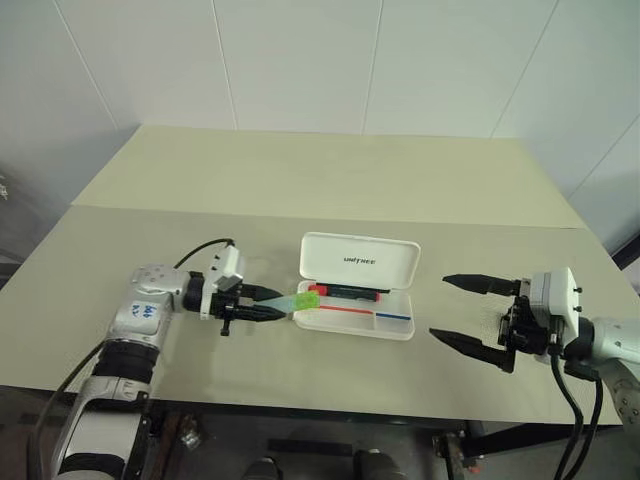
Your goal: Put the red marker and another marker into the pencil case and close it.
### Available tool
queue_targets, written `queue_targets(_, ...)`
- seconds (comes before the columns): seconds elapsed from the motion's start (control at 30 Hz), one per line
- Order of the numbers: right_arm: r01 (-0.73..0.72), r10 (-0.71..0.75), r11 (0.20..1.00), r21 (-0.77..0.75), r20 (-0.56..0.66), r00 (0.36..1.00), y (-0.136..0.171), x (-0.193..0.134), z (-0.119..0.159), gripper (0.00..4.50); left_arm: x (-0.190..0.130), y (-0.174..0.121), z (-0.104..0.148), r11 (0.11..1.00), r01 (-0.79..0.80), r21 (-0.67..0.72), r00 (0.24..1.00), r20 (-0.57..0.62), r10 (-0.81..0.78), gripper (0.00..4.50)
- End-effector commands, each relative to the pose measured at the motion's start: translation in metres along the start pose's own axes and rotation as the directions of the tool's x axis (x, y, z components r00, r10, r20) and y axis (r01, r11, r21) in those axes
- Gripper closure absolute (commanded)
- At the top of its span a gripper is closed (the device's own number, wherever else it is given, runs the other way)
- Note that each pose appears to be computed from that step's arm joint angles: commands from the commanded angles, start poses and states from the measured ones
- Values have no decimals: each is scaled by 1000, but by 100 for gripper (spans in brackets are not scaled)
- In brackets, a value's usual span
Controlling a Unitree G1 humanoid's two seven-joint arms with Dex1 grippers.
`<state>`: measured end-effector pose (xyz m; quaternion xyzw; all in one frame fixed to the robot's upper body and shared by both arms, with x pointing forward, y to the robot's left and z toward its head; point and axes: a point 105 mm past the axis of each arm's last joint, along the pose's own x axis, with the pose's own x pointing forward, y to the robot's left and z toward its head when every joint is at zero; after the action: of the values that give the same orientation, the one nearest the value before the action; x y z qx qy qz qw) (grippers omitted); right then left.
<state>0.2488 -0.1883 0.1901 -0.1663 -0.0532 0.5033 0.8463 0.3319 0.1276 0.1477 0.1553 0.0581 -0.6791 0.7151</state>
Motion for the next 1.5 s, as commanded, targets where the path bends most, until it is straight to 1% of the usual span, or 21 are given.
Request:
queue_targets(0.03,20,-19,999,-37,29,999,3,-2,12,0,11,9,13,997,7,72,1000,-31,-5,338)
queue_targets(0.17,47,-46,998,-31,28,999,8,-4,11,0,27,19,19,993,30,115,997,-74,-22,338)
queue_targets(0.27,72,-71,997,-27,33,997,12,-6,11,0,40,21,24,988,77,134,994,-89,-65,338)
queue_targets(0.5,112,-111,993,-22,43,993,19,-6,12,0,61,18,26,979,156,133,983,-121,-140,338)
queue_targets(0.97,149,-147,988,-34,42,988,20,-9,16,0,73,14,18,980,182,77,974,-150,-169,338)
queue_targets(1.2,155,-153,987,-46,46,987,19,-8,18,0,78,16,16,978,192,77,968,-177,-176,338)
queue_targets(1.27,158,-156,986,-49,48,987,18,-7,19,0,80,15,18,975,210,73,964,-181,-194,263)
queue_targets(1.3,159,-157,986,-50,48,986,18,-7,19,0,81,14,19,973,222,61,962,-178,-208,237)
queue_targets(1.5,163,-160,985,-54,51,986,16,-7,19,0,86,12,29,967,245,69,962,-145,-233,42)
